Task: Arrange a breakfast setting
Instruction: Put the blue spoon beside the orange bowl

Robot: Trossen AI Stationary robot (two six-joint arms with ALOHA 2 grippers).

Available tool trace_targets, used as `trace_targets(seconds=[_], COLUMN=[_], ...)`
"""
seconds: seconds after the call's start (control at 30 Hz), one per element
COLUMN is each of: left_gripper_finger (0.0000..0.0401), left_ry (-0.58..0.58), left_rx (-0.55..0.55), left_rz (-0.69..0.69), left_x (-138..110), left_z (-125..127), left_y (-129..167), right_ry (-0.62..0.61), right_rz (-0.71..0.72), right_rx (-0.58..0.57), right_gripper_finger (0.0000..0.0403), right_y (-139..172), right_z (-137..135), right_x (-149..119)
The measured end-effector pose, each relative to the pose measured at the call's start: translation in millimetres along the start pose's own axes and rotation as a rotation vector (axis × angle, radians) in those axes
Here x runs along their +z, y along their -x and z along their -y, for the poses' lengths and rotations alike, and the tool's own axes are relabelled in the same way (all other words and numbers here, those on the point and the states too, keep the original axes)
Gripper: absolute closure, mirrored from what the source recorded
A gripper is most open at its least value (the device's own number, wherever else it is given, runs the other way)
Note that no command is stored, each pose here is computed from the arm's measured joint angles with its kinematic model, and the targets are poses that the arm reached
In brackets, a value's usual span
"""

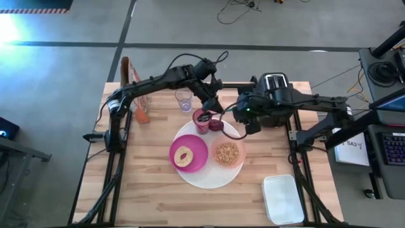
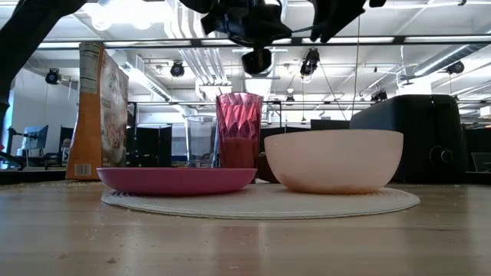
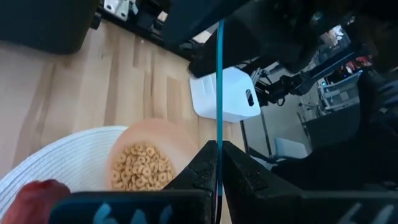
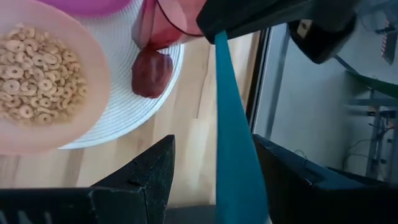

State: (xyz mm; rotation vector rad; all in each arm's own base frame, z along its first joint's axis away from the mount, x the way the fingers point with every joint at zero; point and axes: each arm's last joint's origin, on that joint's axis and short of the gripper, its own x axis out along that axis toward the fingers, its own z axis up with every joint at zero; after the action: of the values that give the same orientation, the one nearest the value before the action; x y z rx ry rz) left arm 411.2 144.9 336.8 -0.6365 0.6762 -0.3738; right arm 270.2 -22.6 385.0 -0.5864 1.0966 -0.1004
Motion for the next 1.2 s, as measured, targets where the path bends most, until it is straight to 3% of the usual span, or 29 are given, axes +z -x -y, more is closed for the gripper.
trace_targets(seconds=[0.27, 0.63, 0.93, 1.2], left_gripper_finger=[0.0401, 0.0401, 0.0401, 0.0401], left_ry=[-0.02, -0.012, 0.042, -0.002], left_rx=[-0.005, -0.009, -0.044, -0.071], left_rz=[0.014, 0.006, -0.021, 0.005], left_x=[2, 0, -1, 9], left_z=[1, -3, -19, -11], left_y=[-1, -6, -23, -19], right_ry=[0.002, -0.018, 0.004, 0.007], right_rz=[-0.032, -0.042, -0.046, -0.046], right_rx=[0.016, -0.029, -0.04, -0.04], right_gripper_finger=[0.0213, 0.0259, 0.025, 0.027], right_y=[-13, -12, -11, -11], right_z=[-2, -2, -2, -3], right_x=[6, 6, 6, 6])
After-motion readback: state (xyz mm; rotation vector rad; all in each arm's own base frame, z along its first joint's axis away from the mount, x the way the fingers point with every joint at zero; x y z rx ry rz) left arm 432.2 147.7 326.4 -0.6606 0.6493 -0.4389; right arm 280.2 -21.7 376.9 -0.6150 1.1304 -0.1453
